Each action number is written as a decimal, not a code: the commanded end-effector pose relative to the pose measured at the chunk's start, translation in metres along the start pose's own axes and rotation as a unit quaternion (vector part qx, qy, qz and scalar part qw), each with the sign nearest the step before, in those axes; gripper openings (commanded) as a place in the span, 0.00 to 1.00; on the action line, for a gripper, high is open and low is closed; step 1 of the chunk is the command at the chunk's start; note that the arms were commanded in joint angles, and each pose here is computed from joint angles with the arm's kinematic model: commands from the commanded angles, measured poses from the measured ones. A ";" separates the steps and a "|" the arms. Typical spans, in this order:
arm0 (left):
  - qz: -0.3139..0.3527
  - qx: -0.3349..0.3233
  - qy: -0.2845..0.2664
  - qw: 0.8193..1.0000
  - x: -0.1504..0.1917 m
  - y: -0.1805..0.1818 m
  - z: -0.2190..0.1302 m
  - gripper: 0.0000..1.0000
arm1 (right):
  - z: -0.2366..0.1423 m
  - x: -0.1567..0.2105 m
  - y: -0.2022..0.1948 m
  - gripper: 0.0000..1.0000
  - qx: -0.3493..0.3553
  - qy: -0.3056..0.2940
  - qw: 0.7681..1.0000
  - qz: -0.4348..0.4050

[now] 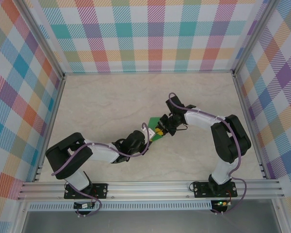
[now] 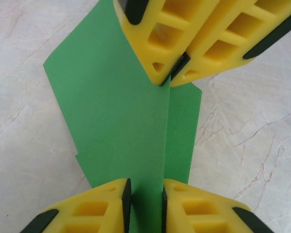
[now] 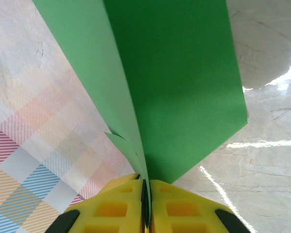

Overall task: Fold a paper plane with a square sheet of paper (pick it up from the middle)
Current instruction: Fourth fold the wing at the center of the table.

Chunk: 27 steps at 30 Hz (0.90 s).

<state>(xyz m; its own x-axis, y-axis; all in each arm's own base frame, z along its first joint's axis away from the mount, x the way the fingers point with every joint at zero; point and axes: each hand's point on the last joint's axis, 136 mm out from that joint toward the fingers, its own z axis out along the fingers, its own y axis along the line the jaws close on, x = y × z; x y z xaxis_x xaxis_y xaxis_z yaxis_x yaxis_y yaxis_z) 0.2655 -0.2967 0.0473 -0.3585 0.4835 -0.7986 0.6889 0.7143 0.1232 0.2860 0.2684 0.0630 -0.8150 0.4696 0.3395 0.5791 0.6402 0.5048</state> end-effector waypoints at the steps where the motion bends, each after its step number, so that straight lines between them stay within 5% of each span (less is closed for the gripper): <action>1: 0.003 0.003 -0.005 1.000 0.001 0.000 0.002 0.21 | 0.003 0.001 -0.005 0.12 0.010 0.015 1.000 0.019; 16: -0.028 0.031 -0.028 0.999 -0.009 -0.007 -0.005 0.33 | 0.008 0.003 -0.009 0.08 0.016 0.036 0.999 0.029; 24: -0.033 0.033 -0.024 0.999 -0.005 -0.008 -0.001 0.18 | 0.007 0.004 -0.008 0.09 0.013 0.038 0.999 0.029; 27: -0.036 0.032 -0.023 0.999 -0.004 -0.007 -0.001 0.13 | 0.006 0.005 -0.006 0.16 0.010 0.039 0.999 0.023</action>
<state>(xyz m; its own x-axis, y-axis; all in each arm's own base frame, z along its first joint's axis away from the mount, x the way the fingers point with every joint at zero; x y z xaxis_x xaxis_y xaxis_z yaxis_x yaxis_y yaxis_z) 0.2586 -0.3043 0.0488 -0.3748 0.4322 -0.8202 0.7084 0.7042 0.0474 0.2806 0.2688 0.0517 -0.7944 0.4608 0.3957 0.6065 0.6377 0.4748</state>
